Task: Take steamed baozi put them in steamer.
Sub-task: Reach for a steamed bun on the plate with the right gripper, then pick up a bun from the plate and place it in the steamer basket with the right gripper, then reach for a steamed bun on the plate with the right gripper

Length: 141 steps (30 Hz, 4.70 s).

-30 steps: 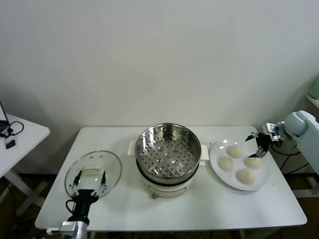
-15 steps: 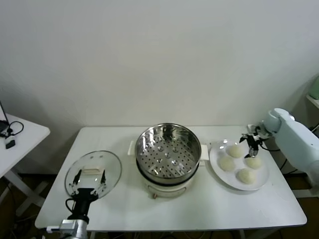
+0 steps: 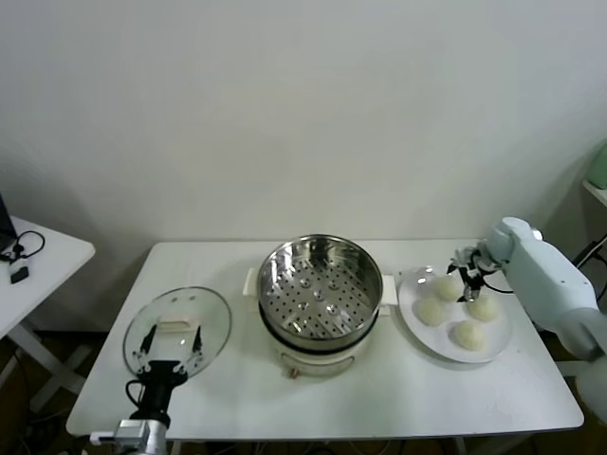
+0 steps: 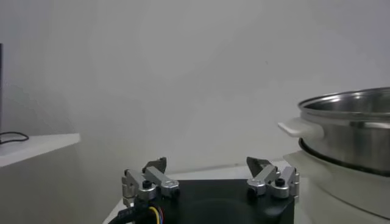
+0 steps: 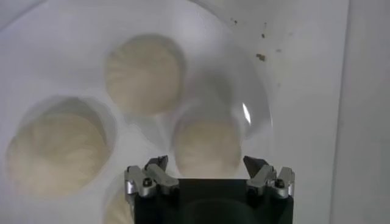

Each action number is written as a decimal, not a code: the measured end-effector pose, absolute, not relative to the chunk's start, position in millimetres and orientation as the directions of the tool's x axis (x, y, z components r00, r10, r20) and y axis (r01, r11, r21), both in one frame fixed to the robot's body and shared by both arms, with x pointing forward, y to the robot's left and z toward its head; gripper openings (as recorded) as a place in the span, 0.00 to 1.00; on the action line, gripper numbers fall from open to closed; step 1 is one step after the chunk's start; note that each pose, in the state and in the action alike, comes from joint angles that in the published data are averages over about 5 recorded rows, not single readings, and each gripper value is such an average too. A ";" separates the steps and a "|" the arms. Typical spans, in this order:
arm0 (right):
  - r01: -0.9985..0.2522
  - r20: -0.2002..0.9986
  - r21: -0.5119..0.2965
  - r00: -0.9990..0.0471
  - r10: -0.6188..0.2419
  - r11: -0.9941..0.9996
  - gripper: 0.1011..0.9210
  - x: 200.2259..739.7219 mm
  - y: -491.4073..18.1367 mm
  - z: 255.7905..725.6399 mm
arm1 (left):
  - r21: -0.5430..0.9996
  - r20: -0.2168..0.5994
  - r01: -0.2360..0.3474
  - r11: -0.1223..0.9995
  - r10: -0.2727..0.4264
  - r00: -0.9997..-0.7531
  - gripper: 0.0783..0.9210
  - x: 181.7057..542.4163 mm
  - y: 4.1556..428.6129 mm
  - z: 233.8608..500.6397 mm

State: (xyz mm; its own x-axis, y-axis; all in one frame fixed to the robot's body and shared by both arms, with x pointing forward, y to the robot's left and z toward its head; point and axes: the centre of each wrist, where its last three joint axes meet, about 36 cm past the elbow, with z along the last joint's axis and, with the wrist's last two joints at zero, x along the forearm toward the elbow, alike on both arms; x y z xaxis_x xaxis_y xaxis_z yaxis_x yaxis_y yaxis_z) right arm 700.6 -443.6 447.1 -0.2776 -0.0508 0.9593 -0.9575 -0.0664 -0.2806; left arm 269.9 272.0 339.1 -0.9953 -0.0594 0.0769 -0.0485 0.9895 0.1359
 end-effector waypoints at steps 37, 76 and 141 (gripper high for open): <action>-0.947 0.954 -0.298 -0.292 -0.067 -0.121 0.69 707.1 -435.4 475.3 | 0.132 0.081 -0.053 0.990 -0.064 -0.995 0.88 263.1 270.2 338.0; -0.193 0.922 -0.260 -0.340 -0.184 -0.946 0.69 646.4 -107.6 652.7 | 0.146 0.079 -0.044 0.988 -0.055 -0.995 0.88 254.6 266.3 347.3; -0.842 0.959 -0.266 -0.183 -0.215 -0.470 0.88 673.9 -306.3 676.0 | 0.145 0.078 -0.032 0.989 -0.044 -0.996 0.88 254.7 258.3 351.0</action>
State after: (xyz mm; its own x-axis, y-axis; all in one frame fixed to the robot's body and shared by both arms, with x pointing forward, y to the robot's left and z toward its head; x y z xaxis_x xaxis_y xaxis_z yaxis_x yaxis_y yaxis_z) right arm 673.9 -306.3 676.0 -0.1835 -0.2151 0.9592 -0.8417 -0.4697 -0.2664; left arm 254.7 258.3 351.0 -0.9960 -0.0437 0.0781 -0.0320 0.9889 0.1453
